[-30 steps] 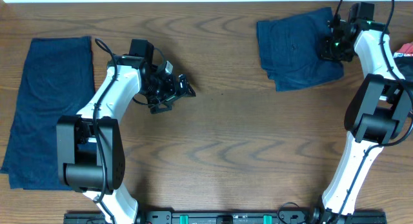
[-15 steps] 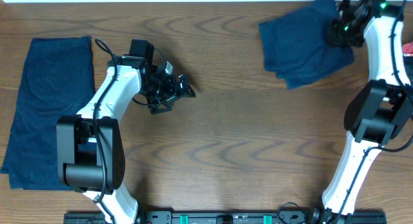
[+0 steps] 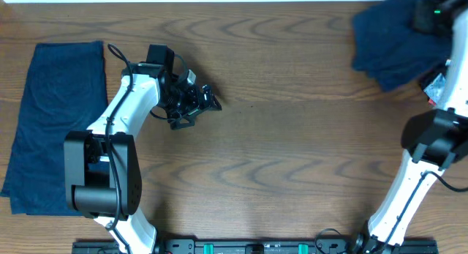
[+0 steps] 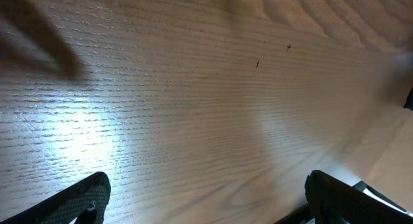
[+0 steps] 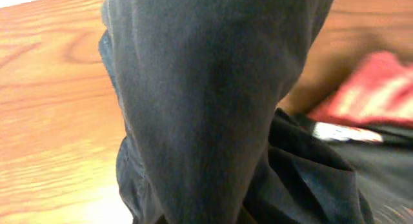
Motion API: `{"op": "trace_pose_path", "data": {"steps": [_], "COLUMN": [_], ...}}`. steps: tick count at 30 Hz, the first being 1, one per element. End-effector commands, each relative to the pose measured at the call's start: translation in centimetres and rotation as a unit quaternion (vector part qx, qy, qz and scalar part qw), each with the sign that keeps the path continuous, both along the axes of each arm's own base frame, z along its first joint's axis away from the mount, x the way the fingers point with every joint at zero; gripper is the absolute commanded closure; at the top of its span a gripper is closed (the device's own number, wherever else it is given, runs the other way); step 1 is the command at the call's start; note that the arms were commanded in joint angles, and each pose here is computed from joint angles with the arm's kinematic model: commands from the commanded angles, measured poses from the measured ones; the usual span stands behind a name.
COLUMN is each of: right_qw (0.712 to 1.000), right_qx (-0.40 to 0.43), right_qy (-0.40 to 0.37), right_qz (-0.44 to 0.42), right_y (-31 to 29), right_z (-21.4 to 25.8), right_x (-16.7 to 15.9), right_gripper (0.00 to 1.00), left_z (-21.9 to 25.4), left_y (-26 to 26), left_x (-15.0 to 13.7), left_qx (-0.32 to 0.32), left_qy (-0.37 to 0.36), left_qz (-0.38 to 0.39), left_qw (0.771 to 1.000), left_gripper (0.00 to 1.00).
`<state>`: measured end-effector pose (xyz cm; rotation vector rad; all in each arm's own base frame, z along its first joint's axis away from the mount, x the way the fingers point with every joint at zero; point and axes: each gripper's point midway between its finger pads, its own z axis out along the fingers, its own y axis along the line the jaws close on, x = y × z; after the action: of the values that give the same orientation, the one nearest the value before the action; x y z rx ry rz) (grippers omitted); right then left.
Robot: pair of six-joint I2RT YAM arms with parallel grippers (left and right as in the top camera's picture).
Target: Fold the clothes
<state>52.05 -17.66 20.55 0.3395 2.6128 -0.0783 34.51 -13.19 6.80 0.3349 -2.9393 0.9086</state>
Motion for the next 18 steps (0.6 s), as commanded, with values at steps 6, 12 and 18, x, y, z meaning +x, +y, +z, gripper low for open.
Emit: {"op": "trace_pose_path", "data": {"steps": [6, 12, 18], "right_qw": [0.995, 0.989, 0.983], "right_qx": [-0.034, -0.005, 0.036], "right_qy": [-0.069, -0.102, -0.113], "right_qz": [-0.067, -0.106, -0.138], "right_y": [-7.7, -12.1, -15.2], "right_z": [7.7, 9.5, 9.3], "right_x": [-5.1, -8.6, -11.8], "right_gripper": [0.99, 0.99, 0.99], "left_z": [0.0, 0.0, 0.0], "left_y": [0.1, 0.1, -0.2], "left_x": [-0.2, -0.5, -0.8], "left_qx": [0.006, 0.006, 0.007], "left_qy": [0.001, 0.008, 0.012], "left_qz": [-0.001, 0.0, -0.005], "left_qw": [1.0, 1.0, 1.0], "left_gripper": [0.02, 0.02, 0.02]}}
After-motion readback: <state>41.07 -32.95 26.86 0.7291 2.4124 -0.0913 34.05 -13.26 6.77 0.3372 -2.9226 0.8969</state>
